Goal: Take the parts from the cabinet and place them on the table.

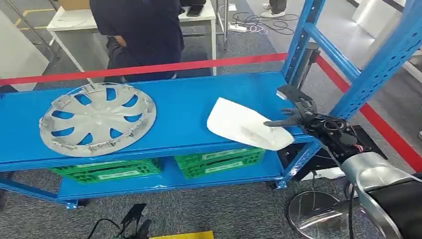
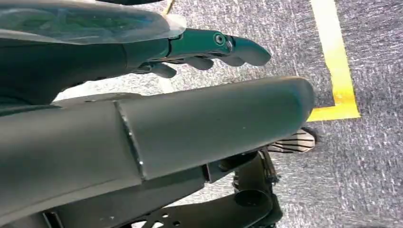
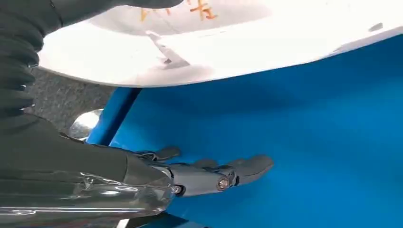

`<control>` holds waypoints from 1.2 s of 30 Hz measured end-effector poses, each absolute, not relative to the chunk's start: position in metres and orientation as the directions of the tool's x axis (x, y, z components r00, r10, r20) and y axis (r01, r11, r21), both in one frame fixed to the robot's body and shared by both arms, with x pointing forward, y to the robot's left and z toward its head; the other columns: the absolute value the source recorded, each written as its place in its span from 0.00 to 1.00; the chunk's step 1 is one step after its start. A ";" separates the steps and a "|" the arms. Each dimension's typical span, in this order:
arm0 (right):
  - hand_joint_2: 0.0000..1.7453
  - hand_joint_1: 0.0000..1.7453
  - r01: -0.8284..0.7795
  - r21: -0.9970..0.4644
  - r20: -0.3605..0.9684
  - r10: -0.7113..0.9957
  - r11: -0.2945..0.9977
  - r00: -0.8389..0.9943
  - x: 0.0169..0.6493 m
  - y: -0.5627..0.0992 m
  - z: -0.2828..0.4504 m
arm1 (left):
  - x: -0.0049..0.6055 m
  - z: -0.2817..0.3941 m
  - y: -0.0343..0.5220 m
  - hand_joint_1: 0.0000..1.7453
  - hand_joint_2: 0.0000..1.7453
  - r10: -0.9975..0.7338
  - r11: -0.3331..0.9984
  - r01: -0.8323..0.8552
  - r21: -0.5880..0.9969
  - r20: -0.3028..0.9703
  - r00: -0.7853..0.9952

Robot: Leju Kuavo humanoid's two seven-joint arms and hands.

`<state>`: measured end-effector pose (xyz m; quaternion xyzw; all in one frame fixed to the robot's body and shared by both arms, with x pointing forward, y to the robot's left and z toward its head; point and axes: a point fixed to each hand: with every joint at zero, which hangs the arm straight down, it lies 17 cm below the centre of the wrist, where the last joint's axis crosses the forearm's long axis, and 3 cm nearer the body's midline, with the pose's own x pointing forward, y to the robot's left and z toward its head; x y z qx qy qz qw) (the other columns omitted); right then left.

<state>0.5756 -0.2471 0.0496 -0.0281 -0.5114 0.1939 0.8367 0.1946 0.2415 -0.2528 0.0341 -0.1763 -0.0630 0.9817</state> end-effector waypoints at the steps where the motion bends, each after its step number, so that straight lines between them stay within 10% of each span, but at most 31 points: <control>1: 1.00 0.00 -0.297 -0.243 0.846 0.352 0.924 0.402 0.576 -0.247 0.050 | 0.195 -0.253 0.242 0.00 0.00 -0.137 0.990 0.113 0.090 0.342 0.930; 36: 1.00 0.00 -0.263 0.039 0.910 0.075 0.964 0.409 0.580 -0.233 0.073 | 0.203 -0.250 0.239 0.00 0.00 -0.163 0.986 0.140 0.089 0.358 0.920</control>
